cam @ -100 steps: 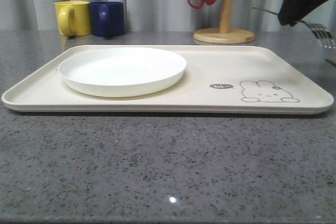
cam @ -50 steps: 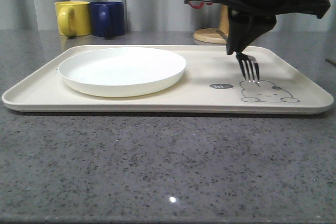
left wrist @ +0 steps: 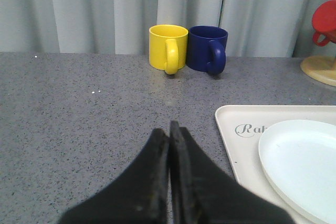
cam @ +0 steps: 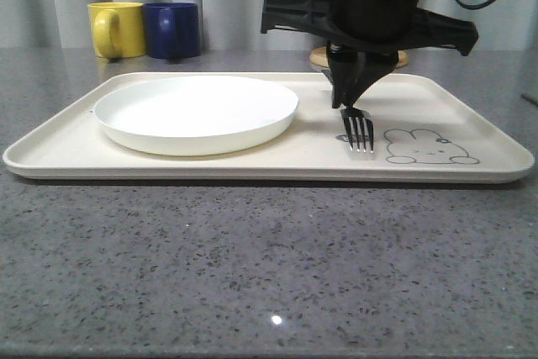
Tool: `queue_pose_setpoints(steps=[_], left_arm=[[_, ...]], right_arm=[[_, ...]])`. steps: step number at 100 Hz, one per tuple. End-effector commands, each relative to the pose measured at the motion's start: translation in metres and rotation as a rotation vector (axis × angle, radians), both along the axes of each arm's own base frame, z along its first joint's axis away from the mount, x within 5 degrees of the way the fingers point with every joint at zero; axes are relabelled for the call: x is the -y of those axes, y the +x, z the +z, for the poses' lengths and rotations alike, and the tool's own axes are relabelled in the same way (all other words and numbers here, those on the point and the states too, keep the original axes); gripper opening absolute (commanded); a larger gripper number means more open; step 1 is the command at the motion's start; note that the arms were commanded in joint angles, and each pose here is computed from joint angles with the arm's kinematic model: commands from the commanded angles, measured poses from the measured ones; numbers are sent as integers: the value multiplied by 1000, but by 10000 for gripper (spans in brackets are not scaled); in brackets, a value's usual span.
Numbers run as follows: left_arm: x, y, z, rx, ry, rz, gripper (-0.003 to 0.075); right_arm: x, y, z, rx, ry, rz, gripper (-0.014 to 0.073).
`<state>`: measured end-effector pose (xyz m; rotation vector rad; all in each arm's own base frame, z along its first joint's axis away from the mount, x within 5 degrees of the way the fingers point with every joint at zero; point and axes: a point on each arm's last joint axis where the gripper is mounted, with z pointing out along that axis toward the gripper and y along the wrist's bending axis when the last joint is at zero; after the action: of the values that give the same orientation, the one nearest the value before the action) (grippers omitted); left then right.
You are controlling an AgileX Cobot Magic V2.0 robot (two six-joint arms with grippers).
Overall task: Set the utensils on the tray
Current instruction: 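Lower the fork onto the tray beside the plate and release, then move the right gripper back and grasp the chopsticks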
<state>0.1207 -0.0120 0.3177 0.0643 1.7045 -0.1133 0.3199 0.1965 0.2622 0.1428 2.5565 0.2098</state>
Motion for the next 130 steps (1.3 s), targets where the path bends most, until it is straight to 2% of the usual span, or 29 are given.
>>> queue_pose_setpoints(steps=[1,31,64,75,93,110,130], left_arm=[[-3,0,17,102,-27,34,-18],[-3,0,17,102,-27,34,-18],[-3,0,17,102,-27,34,-18],[-3,0,17,102,-27,34,-18],[-3,0,17,102,-27,34,-18],[-3,0,17,102,-27,34,-18],[-3,0,17,102,-27,34,-18]], right_arm=[[-1,3,26,101,53,13,-18],[-3,5,18,76,57,8,1],[-3,5,18,76,57,8,274],[-3,5,18,75,60,7,314],[2,-2,33,94,75,-2,315],[28,-9,64,152,55,0,315],[84,-15,90,156,-54,-22,315]])
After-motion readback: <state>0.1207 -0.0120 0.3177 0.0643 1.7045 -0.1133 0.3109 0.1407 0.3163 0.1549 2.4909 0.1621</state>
